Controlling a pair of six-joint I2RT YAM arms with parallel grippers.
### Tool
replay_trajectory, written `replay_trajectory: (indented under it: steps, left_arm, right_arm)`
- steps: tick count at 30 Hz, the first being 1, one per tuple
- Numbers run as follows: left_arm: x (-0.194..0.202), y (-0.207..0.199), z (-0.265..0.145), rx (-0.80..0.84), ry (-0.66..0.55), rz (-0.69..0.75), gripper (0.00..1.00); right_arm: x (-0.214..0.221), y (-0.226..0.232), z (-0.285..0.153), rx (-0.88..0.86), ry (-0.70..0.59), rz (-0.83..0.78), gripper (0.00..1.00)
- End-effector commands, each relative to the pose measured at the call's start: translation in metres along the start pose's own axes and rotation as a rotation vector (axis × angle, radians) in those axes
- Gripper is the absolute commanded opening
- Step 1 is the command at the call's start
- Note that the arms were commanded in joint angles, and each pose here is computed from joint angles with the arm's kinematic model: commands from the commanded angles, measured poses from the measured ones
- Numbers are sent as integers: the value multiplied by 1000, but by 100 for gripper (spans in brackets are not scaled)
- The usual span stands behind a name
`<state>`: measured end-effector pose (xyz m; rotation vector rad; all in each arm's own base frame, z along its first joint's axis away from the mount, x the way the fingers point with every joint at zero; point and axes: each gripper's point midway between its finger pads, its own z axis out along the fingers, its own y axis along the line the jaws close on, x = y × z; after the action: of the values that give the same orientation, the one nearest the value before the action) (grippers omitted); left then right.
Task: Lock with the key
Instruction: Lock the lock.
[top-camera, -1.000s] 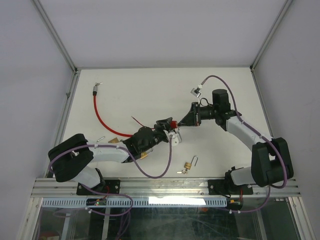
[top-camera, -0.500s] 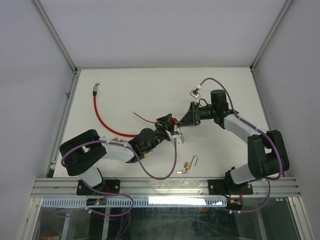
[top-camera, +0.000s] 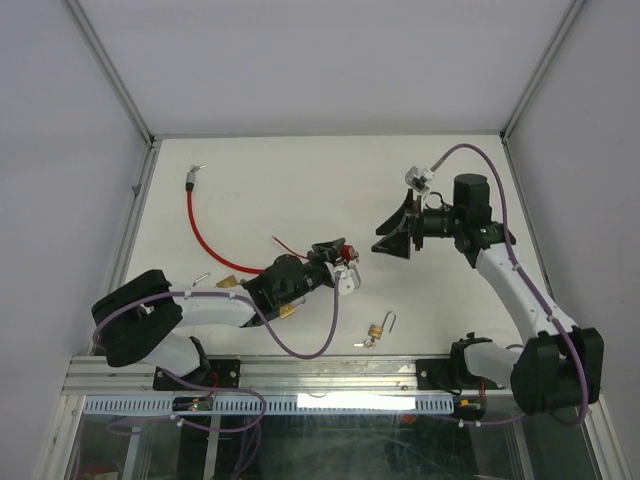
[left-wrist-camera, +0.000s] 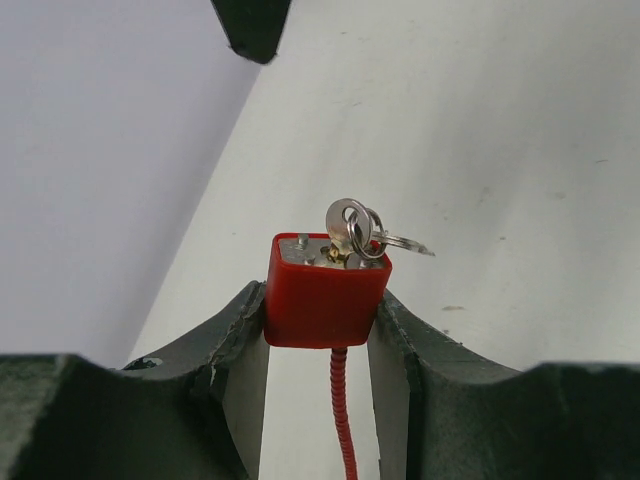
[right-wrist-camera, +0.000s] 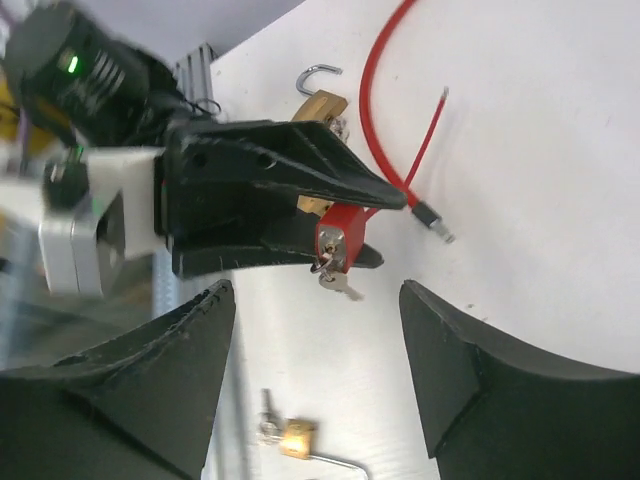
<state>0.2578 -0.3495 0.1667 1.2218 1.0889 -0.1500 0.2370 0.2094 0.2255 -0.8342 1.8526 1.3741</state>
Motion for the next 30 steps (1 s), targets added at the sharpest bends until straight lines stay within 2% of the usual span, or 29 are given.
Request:
replay_trajectory:
  steps: [1,4,11,22,30]
  left_arm:
    - [-37,-8,-4,125,-108,-131,0]
    - [-45,-16,-6,183,-131,-150,0]
    - [-58,-22,-3,251,-166,-167,0]
    - [-63,-27,7,288,-162,-202,0]
    - [-66,-28,8,299,-171,-206,0]
  right_arm:
    - [10,33,-11,-118,-40,-551,71]
    - [18,33,-13,-131,-10,-674,70]
    - [47,46,-12,-235,17,-1003,58]
    - [51,39,-2,-217,58,-1012,40]
    - [49,38,0,-210,54,-992,39]
